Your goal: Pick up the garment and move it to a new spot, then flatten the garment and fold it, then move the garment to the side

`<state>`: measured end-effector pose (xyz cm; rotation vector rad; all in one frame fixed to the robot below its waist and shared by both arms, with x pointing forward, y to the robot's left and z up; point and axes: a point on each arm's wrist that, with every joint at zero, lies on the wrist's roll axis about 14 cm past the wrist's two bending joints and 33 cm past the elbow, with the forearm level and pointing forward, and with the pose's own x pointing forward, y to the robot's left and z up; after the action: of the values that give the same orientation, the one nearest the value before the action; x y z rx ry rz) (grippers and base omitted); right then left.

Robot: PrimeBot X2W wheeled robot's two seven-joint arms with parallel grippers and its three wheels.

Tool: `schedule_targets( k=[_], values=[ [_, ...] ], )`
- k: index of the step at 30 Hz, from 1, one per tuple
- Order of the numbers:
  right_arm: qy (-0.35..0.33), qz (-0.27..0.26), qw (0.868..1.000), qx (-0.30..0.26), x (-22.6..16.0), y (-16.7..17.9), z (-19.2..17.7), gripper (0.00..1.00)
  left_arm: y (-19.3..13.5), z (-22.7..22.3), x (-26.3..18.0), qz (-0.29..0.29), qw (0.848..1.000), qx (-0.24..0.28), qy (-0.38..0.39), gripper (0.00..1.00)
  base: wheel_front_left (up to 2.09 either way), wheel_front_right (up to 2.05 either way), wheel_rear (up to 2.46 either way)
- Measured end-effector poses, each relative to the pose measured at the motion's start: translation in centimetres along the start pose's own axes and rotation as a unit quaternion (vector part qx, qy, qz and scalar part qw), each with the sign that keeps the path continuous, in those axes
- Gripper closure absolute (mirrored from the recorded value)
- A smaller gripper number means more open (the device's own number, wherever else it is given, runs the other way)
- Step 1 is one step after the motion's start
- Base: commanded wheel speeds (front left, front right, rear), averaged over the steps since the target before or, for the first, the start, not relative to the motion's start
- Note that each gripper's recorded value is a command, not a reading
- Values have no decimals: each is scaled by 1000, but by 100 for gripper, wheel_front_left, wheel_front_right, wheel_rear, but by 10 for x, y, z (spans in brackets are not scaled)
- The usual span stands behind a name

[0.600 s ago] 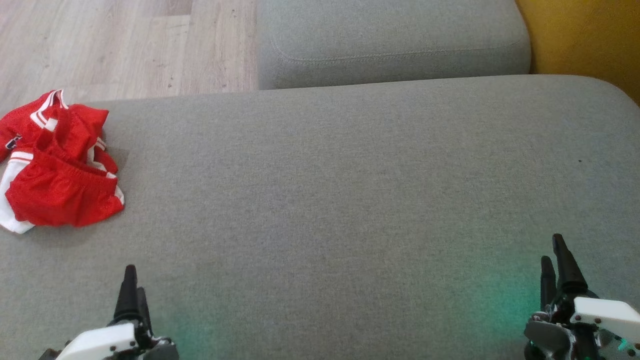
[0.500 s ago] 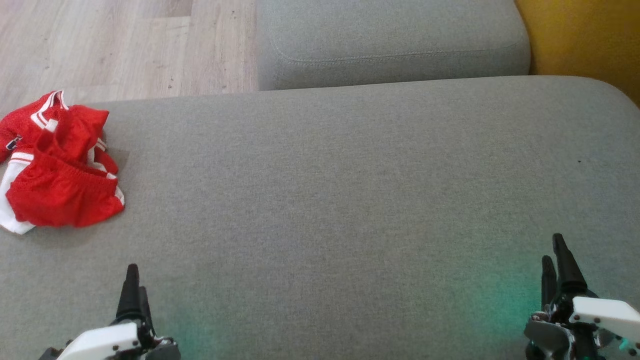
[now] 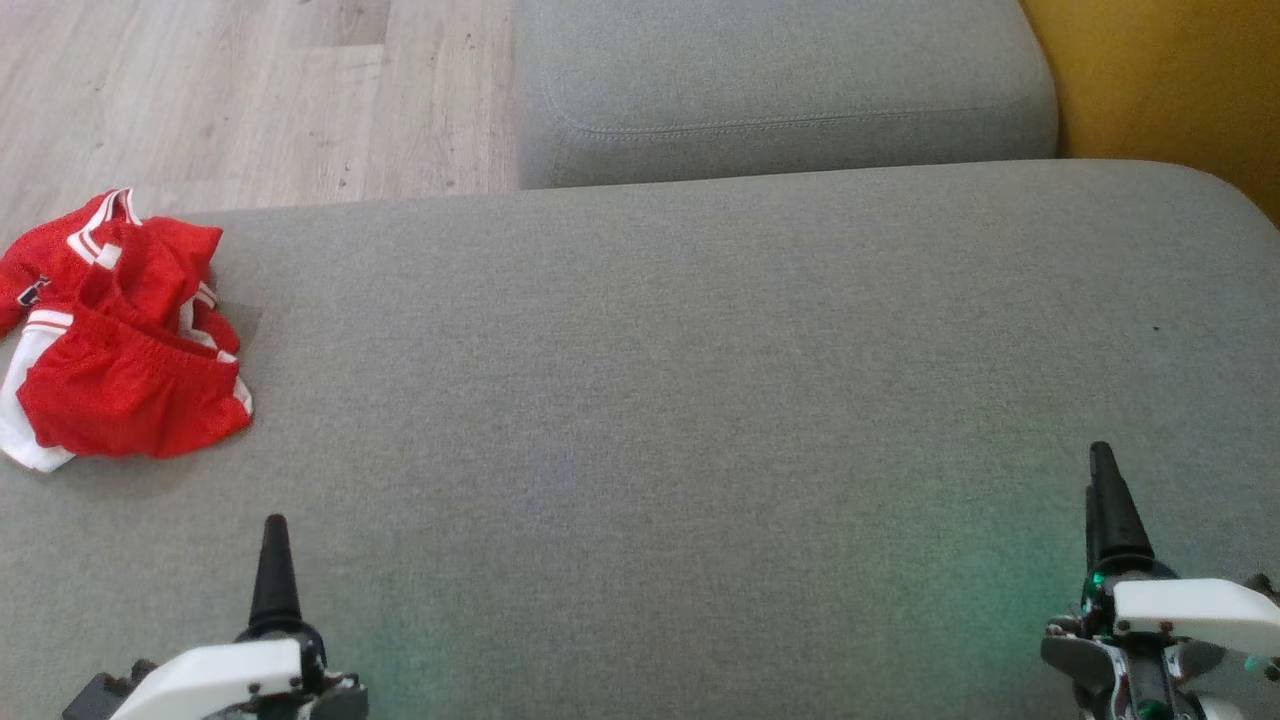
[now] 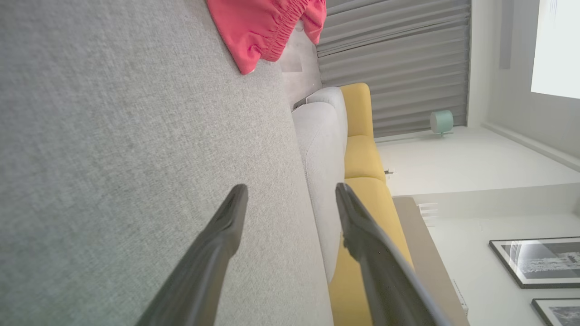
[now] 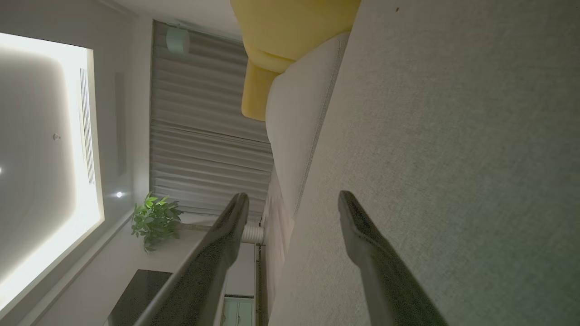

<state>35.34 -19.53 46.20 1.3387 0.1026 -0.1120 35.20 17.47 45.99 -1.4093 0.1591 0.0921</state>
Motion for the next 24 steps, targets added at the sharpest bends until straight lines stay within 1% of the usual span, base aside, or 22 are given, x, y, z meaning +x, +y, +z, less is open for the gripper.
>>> schedule_targets(
  k=[9, 10, 12, 18, 23, 24],
  values=[
    [10, 14, 997, -79, -1, 9, -9, 0, -6, -6, -2, -7, 998, 69, 4, 0, 0, 0, 0],
    [15, 13, 995, -97, -2, 8, -12, 0, -5, -9, -3, -7, 996, 88, 9, 0, 0, 0, 0],
    [17, 9, 993, -115, -5, 4, -14, 0, -2, -9, -5, -3, 995, 104, 7, 0, 0, 0, 0],
    [25, 13, 987, -156, -7, 5, -21, 0, 4, -12, -10, 5, 987, 162, 9, 0, 0, 0, 0],
    [28, 19, 982, -188, -8, 6, -24, 0, 3, -16, -12, 2, 980, 199, 12, 0, 0, 0, 0],
    [28, 19, 982, -188, -8, 6, -24, 0, 3, -16, -12, 2, 980, 199, 12, 0, 0, 0, 0]
  ],
)
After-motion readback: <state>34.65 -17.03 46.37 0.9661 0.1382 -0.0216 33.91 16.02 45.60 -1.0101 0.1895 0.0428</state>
